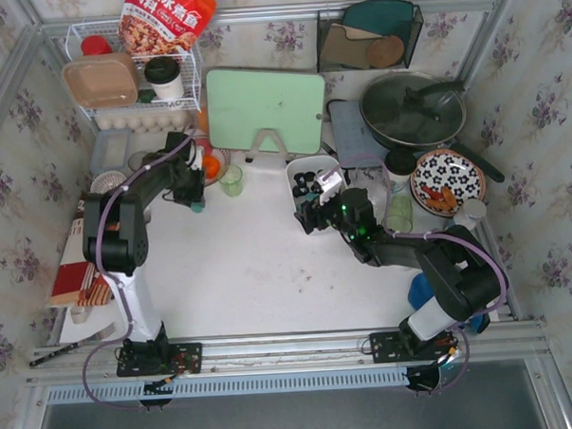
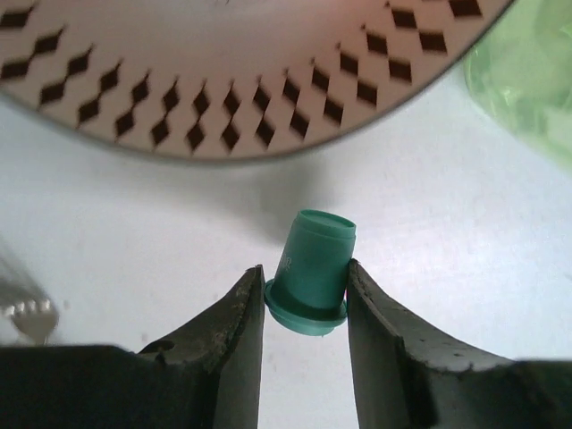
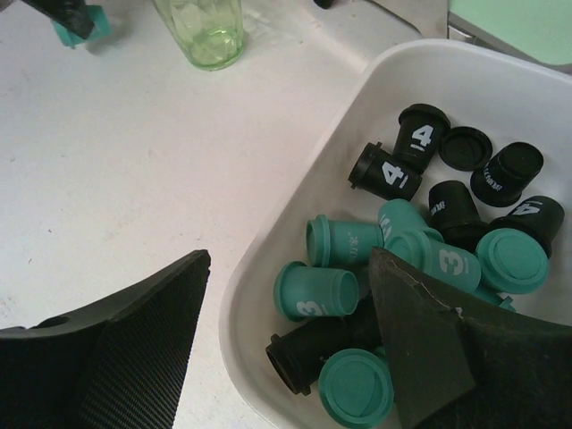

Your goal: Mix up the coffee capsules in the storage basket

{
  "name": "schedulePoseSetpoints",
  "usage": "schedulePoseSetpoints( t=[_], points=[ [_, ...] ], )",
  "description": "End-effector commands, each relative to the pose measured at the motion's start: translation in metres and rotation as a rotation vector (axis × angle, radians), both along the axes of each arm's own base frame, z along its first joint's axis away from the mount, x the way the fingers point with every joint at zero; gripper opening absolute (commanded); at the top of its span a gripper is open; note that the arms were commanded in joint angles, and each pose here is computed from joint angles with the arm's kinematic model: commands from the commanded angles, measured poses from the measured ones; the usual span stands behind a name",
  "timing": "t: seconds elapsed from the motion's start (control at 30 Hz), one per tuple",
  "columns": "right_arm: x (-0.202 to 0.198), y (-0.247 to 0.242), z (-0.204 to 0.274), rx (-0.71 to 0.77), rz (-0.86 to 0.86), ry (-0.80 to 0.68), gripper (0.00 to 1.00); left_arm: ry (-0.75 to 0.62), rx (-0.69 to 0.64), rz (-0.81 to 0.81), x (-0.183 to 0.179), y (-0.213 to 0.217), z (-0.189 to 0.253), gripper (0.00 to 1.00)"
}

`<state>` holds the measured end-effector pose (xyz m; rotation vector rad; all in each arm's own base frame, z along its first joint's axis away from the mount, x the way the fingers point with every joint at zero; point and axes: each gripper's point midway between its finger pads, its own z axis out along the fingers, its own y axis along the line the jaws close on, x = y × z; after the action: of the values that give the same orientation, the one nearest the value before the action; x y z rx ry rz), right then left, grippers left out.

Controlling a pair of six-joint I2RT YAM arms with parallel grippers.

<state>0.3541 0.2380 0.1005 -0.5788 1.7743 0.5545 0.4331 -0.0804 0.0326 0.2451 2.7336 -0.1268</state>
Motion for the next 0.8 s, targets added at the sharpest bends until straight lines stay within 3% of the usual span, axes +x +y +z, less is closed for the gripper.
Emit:
schedulePoseSetpoints(
  t=[0.0,0.13,0.27,0.43,0.6,0.77],
  points=[
    [0.001,0.002,0.015,0.028,0.004,-0.04,0.79,-0.058,-0.087,0.063,-0.018,-0.008,0.033,0.32],
    [-0.007,0.002,0.031,0.057,0.035,-0.119,0.78,-0.152,-0.303,0.024,-0.043,-0.045,0.074,0.32],
    [-0.032,0.01,0.053,0.116,0.146,-0.303,0.78,-0.226,-0.438,-0.042,-0.07,-0.088,0.108,0.31],
    [-0.091,0.031,0.101,0.138,0.33,-0.73,0.87,-0.293,-0.521,-0.146,-0.1,-0.146,0.133,0.32],
    [-0.102,0.033,0.119,0.186,0.33,-0.84,0.88,-0.339,-0.597,-0.256,-0.127,-0.202,0.146,0.32],
    [-0.096,0.032,0.124,0.171,0.276,-0.868,0.87,-0.36,-0.635,-0.302,-0.141,-0.229,0.155,0.32]
  ],
)
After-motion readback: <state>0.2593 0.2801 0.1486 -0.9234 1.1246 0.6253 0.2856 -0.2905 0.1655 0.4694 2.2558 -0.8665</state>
